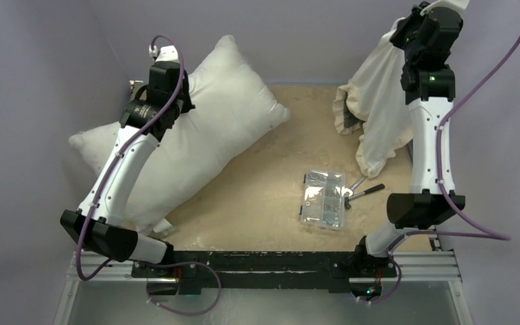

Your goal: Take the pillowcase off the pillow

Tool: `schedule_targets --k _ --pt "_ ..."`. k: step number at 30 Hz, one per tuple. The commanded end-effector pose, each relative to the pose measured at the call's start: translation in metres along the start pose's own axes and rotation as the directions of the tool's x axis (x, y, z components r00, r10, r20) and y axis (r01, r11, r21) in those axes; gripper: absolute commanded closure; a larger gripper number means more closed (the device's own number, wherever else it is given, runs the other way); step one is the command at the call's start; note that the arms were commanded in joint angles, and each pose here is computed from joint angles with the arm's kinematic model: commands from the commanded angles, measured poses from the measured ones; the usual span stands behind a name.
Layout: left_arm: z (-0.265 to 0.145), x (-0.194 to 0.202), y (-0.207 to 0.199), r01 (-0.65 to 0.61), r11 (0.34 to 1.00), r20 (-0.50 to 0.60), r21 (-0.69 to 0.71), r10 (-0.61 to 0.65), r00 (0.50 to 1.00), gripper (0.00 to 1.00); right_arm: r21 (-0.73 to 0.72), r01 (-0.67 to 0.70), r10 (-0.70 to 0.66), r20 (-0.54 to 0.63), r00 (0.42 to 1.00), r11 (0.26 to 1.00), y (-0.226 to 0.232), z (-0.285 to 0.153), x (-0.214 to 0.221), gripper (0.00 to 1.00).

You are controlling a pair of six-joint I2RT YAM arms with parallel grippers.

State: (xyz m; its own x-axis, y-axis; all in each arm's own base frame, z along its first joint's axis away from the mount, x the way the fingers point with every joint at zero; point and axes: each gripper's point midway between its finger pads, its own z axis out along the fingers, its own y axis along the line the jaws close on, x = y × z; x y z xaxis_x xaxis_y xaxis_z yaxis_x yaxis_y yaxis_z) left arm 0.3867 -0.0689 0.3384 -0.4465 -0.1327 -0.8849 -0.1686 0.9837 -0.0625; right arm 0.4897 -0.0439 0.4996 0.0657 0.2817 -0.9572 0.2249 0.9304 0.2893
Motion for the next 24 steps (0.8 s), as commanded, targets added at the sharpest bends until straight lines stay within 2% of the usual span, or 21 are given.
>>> schedule_targets --k 1,4,7,9,11,14,15,17,19,20,22,24 --pt "0.006 -0.046 0.001 0.140 0.990 0.188 0.033 -0.144 0.972 1.00 -0.117 -0.007 0.015 0.069 0.997 0.993 0.019 -0.006 -0.008 1.00" --pt "0.030 -0.017 0.009 0.156 0.988 0.136 0.000 -0.155 0.979 1.00 -0.137 -0.042 0.026 -0.113 0.993 0.990 0.016 0.003 0.063 1.00" --pt "0.050 0.018 0.017 0.179 0.984 0.068 -0.019 -0.177 0.982 1.00 -0.137 -0.088 0.038 -0.331 0.943 0.987 0.008 0.009 0.150 1.00" --pt "0.061 0.039 0.021 0.188 0.982 0.022 -0.028 -0.187 0.982 1.00 -0.136 -0.126 0.044 -0.489 0.871 0.983 0.005 0.006 0.209 1.00" --pt "0.068 0.059 0.024 0.184 0.982 -0.024 -0.040 -0.185 0.983 1.00 -0.104 -0.148 0.050 -0.629 0.776 0.983 -0.004 0.000 0.268 1.00" --pt "0.072 0.083 0.028 0.174 0.983 -0.085 -0.055 -0.179 0.980 1.00 -0.040 -0.163 0.075 -0.767 0.637 0.986 -0.021 -0.022 0.337 1.00" --pt "0.071 0.089 0.029 0.171 0.984 -0.102 -0.060 -0.176 0.979 1.00 -0.020 -0.169 0.088 -0.791 0.605 0.985 -0.025 -0.031 0.352 1.00" --pt "0.068 0.095 0.031 0.167 0.984 -0.117 -0.063 -0.173 0.978 1.00 0.014 -0.161 0.106 -0.806 0.582 0.987 -0.034 -0.044 0.366 1.00" --pt "0.063 0.096 0.032 0.166 0.984 -0.119 -0.059 -0.172 0.978 1.00 0.018 -0.153 0.105 -0.806 0.583 0.988 -0.037 -0.051 0.366 1.00" --pt "0.060 0.095 0.032 0.166 0.985 -0.119 -0.056 -0.172 0.978 1.00 0.020 -0.145 0.102 -0.800 0.592 0.989 -0.038 -0.052 0.362 0.96" --pt "0.054 0.090 0.031 0.170 0.984 -0.113 -0.044 -0.174 0.978 0.87 0.018 -0.130 0.095 -0.780 0.619 0.991 -0.039 -0.053 0.349 0.82" --pt "0.045 0.082 0.030 0.176 0.984 -0.102 -0.024 -0.177 0.979 0.67 0.005 -0.131 0.089 -0.758 0.646 0.991 -0.035 -0.057 0.331 0.63"
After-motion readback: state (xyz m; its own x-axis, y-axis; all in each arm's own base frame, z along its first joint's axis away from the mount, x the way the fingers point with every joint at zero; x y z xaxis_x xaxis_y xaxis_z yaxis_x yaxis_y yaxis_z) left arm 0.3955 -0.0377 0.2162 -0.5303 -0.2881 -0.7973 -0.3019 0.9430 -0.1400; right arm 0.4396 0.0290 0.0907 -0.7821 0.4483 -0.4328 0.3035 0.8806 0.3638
